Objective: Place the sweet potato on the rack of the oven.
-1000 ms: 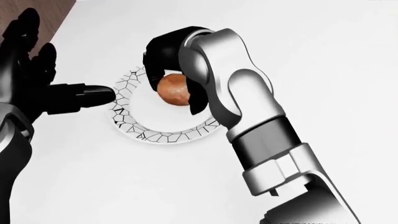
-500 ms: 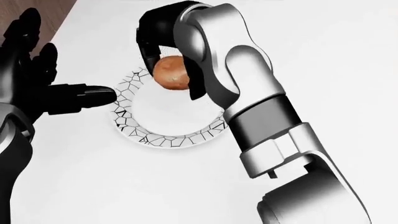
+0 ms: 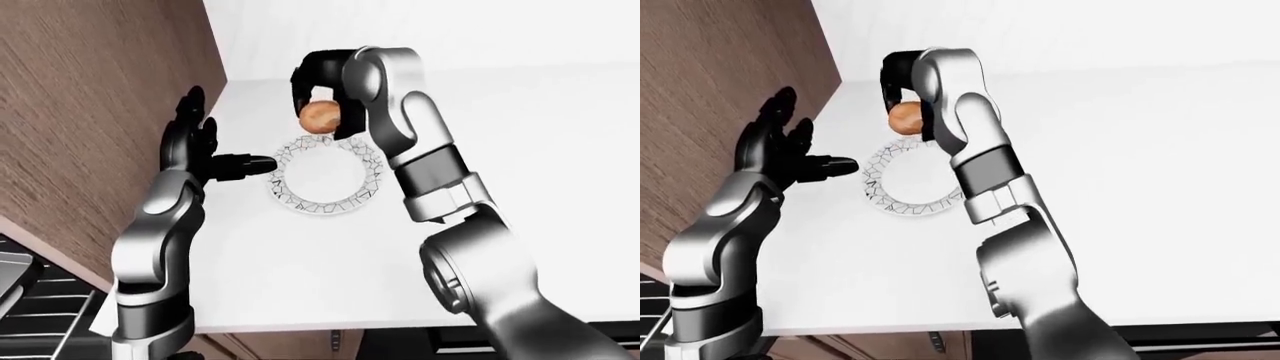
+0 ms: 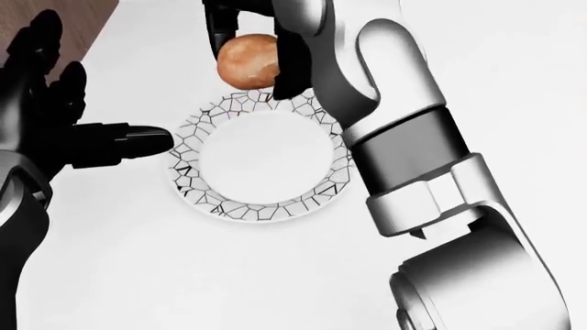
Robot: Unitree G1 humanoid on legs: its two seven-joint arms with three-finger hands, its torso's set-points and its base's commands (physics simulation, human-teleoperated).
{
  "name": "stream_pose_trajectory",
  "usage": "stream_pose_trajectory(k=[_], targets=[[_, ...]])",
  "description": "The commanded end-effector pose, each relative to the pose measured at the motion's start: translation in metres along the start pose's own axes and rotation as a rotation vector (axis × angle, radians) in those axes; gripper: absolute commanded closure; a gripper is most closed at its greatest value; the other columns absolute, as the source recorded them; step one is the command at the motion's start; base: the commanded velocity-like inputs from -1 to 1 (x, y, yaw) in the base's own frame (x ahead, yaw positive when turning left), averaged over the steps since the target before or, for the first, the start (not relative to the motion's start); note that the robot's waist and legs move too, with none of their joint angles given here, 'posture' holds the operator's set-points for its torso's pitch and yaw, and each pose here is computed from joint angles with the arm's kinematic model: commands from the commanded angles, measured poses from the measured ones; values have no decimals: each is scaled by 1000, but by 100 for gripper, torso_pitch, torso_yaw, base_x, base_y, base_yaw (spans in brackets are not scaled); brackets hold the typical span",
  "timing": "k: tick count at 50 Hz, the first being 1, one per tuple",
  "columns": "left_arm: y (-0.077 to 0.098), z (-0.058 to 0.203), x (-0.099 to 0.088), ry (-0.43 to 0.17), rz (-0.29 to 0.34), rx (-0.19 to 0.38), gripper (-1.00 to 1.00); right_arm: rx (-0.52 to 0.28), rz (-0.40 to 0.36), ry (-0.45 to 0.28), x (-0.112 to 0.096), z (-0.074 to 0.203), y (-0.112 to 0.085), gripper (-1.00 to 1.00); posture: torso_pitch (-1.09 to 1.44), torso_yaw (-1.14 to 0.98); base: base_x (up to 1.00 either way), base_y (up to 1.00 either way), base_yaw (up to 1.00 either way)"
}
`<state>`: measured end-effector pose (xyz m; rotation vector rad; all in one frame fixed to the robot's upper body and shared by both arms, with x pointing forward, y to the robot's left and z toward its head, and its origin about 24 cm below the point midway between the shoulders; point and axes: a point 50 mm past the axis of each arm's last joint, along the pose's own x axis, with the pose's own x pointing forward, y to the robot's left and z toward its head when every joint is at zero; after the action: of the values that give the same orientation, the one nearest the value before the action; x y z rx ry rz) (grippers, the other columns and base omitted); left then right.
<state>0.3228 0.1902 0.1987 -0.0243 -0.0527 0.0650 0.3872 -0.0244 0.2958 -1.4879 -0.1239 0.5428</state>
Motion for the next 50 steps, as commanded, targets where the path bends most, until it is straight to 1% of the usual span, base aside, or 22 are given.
stream_pose_trajectory(k=[1, 3, 5, 15, 18, 31, 43, 50], targets=[[0, 20, -2, -98, -1, 3, -100, -3, -72, -5, -11, 5, -20, 100, 0, 0, 0, 0, 0], [0, 21, -2, -99, 0, 3, -100, -12, -99, 7, -13, 2, -23, 100, 0, 0, 0, 0, 0], [0, 21, -2, -100, -1, 3, -100, -1, -84, 8, -15, 1, -24, 100, 0, 0, 0, 0, 0], [0, 20, -2, -99, -3, 5, -100, -1, -100, 37, -22, -8, -30, 100, 0, 0, 0, 0, 0], [0, 20, -2, -100, -3, 5, -100, -2, -97, 46, -22, -11, -28, 100, 0, 0, 0, 0, 0], [0, 20, -2, -99, -3, 4, -100, -6, -96, 60, -24, -13, -29, 100, 0, 0, -7, 0, 0], [0, 20, -2, -98, -3, 3, -100, -7, -98, 59, -25, -12, -30, 100, 0, 0, -20, 0, 0], [1, 20, -2, -98, -2, 3, -100, -3, -95, 60, -23, -14, -27, 100, 0, 0, -4, 0, 0]])
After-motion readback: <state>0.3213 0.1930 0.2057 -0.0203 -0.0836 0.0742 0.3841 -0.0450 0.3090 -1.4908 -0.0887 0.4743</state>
